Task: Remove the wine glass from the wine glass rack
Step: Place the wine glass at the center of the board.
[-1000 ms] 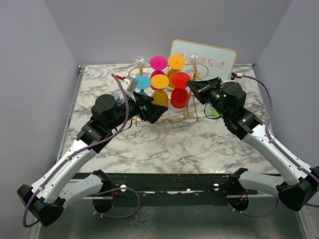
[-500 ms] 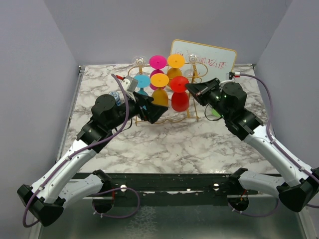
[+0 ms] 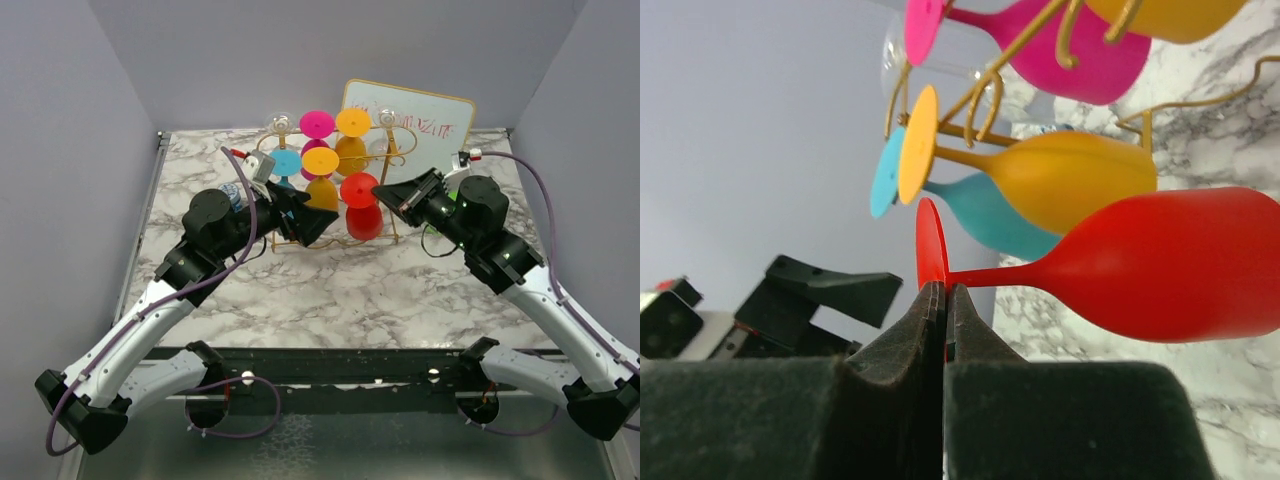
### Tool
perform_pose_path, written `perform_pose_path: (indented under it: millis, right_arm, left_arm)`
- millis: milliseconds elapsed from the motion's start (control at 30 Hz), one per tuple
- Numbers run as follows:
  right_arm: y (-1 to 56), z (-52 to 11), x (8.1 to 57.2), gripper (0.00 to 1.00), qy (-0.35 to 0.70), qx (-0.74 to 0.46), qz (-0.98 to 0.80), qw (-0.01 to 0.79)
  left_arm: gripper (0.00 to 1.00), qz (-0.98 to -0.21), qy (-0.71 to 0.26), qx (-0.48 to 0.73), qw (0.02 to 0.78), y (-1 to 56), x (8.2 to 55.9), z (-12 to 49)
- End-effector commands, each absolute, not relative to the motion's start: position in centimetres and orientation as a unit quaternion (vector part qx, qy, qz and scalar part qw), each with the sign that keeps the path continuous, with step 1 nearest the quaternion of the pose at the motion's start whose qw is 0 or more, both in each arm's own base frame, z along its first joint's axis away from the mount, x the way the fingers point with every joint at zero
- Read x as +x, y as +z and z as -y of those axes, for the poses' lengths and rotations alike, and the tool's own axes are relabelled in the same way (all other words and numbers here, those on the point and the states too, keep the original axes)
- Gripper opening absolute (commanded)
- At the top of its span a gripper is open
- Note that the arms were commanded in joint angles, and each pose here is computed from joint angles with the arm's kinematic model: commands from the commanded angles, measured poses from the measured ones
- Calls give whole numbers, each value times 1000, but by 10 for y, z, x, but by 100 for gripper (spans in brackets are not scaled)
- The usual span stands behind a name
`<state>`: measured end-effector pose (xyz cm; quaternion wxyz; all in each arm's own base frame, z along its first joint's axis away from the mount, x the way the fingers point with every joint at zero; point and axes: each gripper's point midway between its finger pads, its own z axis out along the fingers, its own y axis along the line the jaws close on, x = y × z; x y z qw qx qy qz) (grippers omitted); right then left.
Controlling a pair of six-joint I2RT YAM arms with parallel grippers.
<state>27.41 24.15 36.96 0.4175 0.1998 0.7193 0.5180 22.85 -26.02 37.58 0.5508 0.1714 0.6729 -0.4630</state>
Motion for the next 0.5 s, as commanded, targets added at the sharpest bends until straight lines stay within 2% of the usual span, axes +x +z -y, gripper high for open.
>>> perform_pose_path:
  millis: [0,200,467]
  right_arm:
    - [346,-241,250,0,497,148,-759,393]
    - [352,-238,231,0,485,55,-765,421]
    - [360,-249,208,0,469,-117,-760,434]
  left_arm:
    - [98,-651,-488,193,548,390,220,267]
    - [90,-639,-528,243,504,389,209,288]
    - [86,-627,-571,273,455,386,201,307]
